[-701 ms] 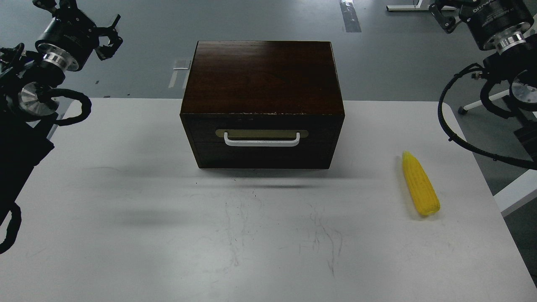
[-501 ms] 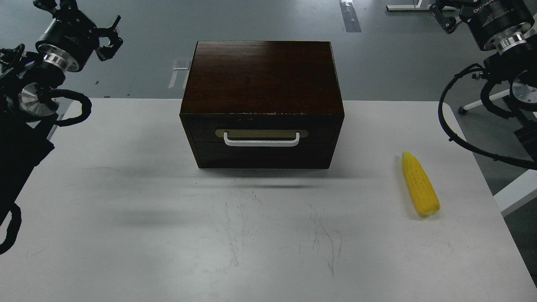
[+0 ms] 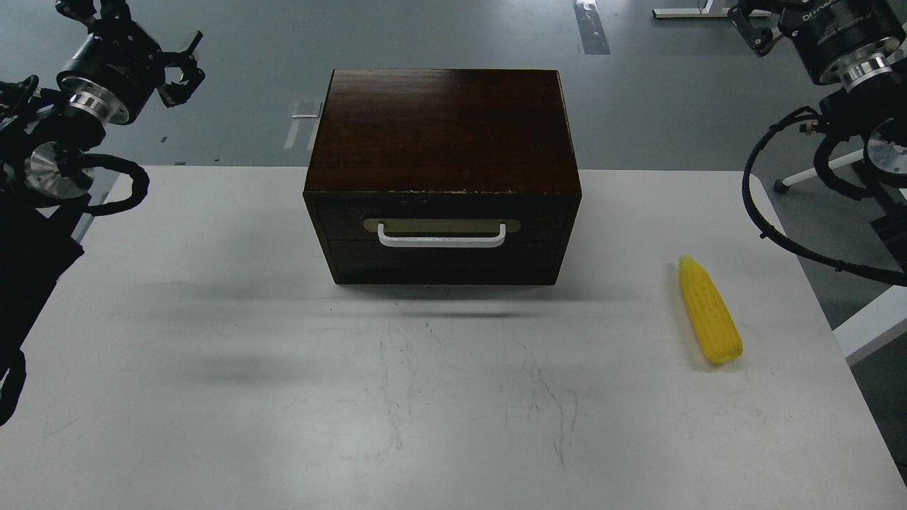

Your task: Put corn in drawer with both arms

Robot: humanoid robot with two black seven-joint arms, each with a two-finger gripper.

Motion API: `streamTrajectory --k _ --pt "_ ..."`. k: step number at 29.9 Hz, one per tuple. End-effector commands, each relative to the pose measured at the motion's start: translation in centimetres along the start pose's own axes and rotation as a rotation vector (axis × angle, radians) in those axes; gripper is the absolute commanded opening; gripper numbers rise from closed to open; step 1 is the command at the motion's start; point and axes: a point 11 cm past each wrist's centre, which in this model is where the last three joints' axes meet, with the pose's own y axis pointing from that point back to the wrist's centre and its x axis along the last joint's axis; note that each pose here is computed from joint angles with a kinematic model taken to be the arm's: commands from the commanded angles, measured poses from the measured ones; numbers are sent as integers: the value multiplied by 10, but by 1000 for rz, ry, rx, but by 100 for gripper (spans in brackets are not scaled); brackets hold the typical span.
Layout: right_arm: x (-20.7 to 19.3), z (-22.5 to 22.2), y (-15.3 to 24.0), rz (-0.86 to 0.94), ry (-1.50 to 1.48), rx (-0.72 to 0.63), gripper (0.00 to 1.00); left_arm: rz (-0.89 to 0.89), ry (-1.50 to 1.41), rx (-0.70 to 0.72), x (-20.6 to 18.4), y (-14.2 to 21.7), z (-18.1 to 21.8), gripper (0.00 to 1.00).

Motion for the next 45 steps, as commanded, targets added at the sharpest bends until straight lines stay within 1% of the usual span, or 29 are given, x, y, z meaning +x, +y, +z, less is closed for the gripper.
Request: streamTrajectory --k 1,6,8,9,11,14,15,17,18,20,21,23,24,25,27,29,30,33,35,38,41,42,44,45 --pt "-1 0 -1 0 -2 2 100 -3 -118 15 10 4 22 97" --pt "-1 1 -1 -1 -1 0 100 -16 -239 55 15 7 27 95" --pt "0 0 -1 1 4 0 100 -19 -287 55 17 7 38 95" --pt "1 -1 0 6 8 -2 100 -30 -323 44 13 4 51 94" --pt "2 -2 0 6 11 -2 100 -47 -359 31 7 0 65 94" --pt "2 -2 0 6 13 -4 100 -137 -467 35 -25 -13 81 94" --pt "1 -3 -1 4 13 -2 100 -177 -517 29 -40 -19 91 92" --pt "0 -3 -2 2 12 -1 100 -215 -561 18 -54 -23 102 88" --pt "-1 -2 -2 0 10 -2 100 -255 -598 6 -71 -27 110 85" --pt "-2 -2 -3 -2 8 -1 100 -327 -657 -9 -98 -32 118 84" --pt "-2 -2 -3 -4 8 -1 100 -391 -705 -17 -121 -34 120 84" --pt "-2 -2 -3 -4 8 -1 100 -458 -764 -26 -142 -33 122 84" --pt "-2 -3 -3 -3 10 2 100 -541 -829 -35 -167 -29 120 84" --pt "-2 -3 -3 -3 8 3 100 -578 -858 -40 -178 -26 119 84" --pt "-1 -4 -2 -1 13 2 100 -768 -1008 -59 -227 -8 102 84" --pt "-1 -6 -2 -1 12 5 100 -870 -1095 -76 -252 4 91 84" --pt "-1 -6 -2 -1 12 5 100 -954 -1183 -90 -271 15 79 84" --pt "-1 -6 -2 -1 10 7 100 -1105 -1413 -128 -302 37 55 84" --pt "-2 -6 -2 -3 9 8 100 -1165 -1521 -158 -312 46 45 84" --pt "-2 -7 -2 -3 8 11 100 -1251 -1605 -206 -329 59 31 84" --pt "-1 -8 -2 -1 9 12 100 -1363 -1719 -188 -335 73 -2 84" --pt "-1 -8 -2 -1 9 12 100 -1363 -1719 -188 -335 73 -2 84" --pt "0 -7 -1 2 10 11 100 -1441 -1830 -184 -341 79 -27 84" --pt "0 -7 -1 2 10 11 100 -1457 -1858 -182 -341 80 -33 84"
